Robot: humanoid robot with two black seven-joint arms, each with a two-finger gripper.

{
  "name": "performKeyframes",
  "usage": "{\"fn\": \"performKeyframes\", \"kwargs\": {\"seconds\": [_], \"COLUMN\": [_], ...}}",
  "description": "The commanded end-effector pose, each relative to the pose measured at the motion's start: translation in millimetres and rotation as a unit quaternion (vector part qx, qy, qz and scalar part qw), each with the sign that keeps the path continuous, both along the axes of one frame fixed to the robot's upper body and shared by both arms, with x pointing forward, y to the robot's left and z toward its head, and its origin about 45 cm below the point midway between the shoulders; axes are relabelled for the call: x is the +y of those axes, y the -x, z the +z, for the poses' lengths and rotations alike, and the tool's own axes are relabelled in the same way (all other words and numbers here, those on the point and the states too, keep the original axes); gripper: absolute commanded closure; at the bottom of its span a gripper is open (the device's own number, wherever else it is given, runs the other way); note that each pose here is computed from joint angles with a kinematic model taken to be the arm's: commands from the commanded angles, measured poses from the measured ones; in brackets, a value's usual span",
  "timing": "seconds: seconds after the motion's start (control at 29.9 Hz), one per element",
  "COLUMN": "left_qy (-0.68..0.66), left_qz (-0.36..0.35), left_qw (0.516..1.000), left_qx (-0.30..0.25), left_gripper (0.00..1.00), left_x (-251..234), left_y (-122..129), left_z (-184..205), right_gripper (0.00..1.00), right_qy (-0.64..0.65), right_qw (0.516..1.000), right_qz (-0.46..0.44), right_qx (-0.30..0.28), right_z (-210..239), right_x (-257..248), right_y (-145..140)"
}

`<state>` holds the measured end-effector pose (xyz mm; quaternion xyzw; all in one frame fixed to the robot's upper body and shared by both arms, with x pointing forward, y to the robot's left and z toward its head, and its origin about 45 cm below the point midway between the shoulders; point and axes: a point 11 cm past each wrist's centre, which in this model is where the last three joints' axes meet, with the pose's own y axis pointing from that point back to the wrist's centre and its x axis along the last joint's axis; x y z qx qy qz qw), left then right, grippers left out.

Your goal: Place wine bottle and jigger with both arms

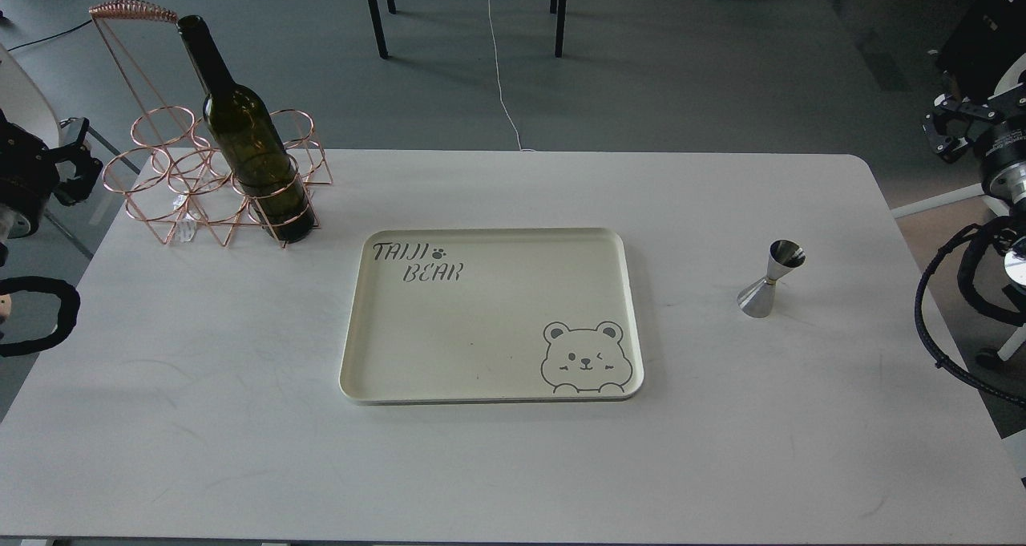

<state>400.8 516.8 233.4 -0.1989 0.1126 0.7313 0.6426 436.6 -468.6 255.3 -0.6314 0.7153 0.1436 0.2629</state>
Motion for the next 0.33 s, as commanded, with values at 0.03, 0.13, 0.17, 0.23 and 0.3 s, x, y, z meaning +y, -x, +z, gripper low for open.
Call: {"fn": "performKeyframes", "kwargs": {"seconds": [0.03, 0.13, 0.17, 0.23, 0.3], "left_qy": [0.017, 0.025, 0.025, 0.024, 0.031], "left_qz": [0.010, 0.007, 0.009, 0.018, 0.025], "left_qw": [1.000, 1.000, 1.000, 0.999, 0.999], "left_qx": [0.002, -0.005, -0.007, -0.013, -0.028], "left_gripper": [0.02, 0.02, 0.02, 0.02, 0.02], "left_x": [4.5, 3.7, 4.6, 9.7, 13.4], "left_y": [10.2, 10.7, 10.7, 10.0, 8.4], "left_z": [-11.8, -11.3, -10.3, -3.8, 4.8], "right_gripper": [0.01, 0.01, 0.01, 0.01, 0.01], "right_qy": [-0.012, -0.009, -0.008, -0.005, -0.005], "right_qw": [1.000, 1.000, 1.000, 1.000, 1.000], "right_qz": [0.006, 0.009, 0.011, 0.013, 0.015], "right_qx": [0.013, 0.018, 0.018, 0.017, 0.014], "right_z": [-18.8, -22.8, -22.9, -20.6, -17.8], "right_x": [10.1, 10.7, 11.5, 12.5, 13.6], "right_y": [3.7, 5.6, 5.5, 3.9, 2.6]}}
